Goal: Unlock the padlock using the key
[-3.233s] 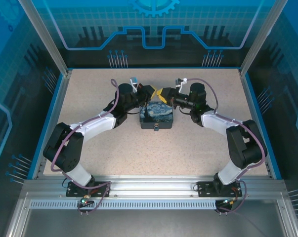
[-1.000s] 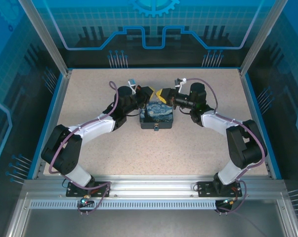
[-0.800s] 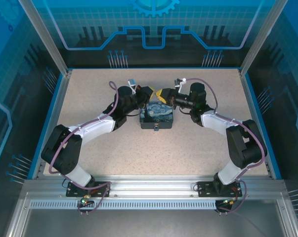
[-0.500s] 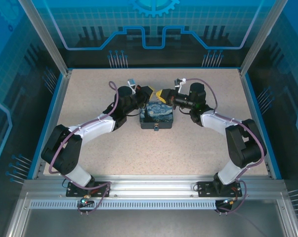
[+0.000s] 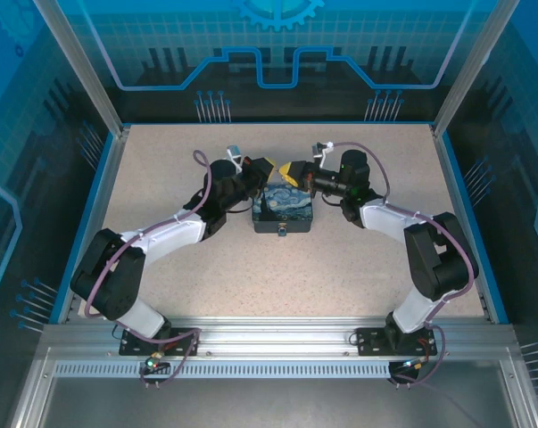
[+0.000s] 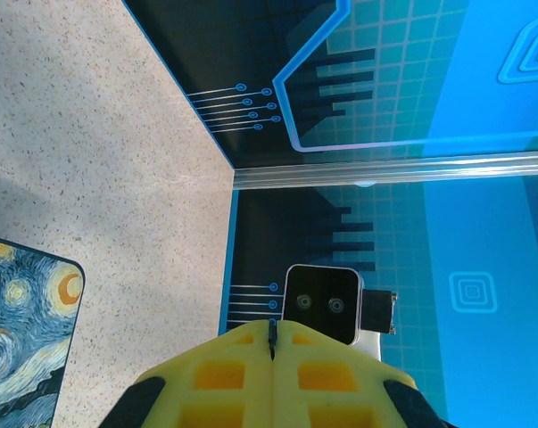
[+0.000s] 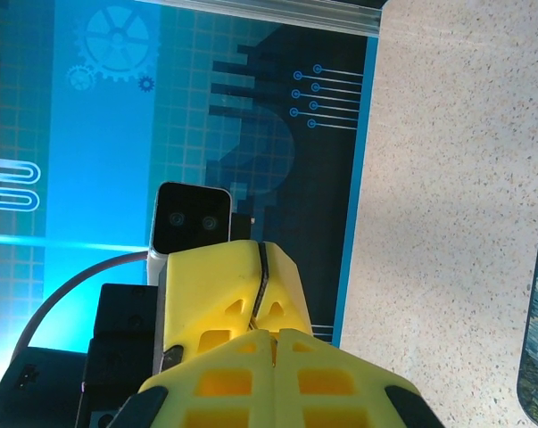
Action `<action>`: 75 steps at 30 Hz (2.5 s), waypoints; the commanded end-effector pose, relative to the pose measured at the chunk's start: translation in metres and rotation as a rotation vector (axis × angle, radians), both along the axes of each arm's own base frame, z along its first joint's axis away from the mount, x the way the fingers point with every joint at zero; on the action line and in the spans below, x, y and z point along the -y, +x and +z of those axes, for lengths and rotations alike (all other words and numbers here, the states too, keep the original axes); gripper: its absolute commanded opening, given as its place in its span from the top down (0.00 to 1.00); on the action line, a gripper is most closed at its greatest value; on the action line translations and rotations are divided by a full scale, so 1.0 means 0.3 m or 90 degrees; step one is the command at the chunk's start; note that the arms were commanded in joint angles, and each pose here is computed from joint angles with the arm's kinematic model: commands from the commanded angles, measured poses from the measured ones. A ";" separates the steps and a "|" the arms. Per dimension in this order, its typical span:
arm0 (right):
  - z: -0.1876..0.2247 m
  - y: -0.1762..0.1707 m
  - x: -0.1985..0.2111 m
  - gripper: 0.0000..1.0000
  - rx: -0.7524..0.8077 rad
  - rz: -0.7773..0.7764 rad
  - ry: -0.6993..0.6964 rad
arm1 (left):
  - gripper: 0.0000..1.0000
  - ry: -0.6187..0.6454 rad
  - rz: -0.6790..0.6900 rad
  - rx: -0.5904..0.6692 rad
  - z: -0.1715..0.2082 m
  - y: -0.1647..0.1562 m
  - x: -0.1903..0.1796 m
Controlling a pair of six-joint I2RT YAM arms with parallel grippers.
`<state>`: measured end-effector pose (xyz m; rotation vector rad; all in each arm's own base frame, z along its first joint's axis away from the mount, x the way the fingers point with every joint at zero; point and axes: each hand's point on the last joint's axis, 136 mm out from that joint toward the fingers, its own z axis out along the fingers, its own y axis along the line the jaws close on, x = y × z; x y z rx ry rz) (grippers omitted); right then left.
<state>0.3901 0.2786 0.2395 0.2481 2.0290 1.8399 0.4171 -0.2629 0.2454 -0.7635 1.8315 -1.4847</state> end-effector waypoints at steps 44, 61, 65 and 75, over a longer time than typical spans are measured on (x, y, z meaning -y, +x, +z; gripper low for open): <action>-0.081 -0.012 0.151 1.00 -0.016 -0.042 -0.145 | 0.32 0.234 -0.137 0.032 -0.083 -0.276 -0.095; -0.281 0.078 0.189 1.00 -0.090 -0.038 -0.217 | 0.10 0.509 -0.400 0.082 -0.519 -0.504 0.118; -0.320 0.093 0.195 1.00 -0.110 -0.044 -0.225 | 0.09 0.527 -0.403 0.113 -0.566 -0.489 0.133; -0.370 0.113 0.191 1.00 -0.136 -0.045 -0.224 | 0.10 0.597 -0.352 0.141 -0.682 -0.408 0.133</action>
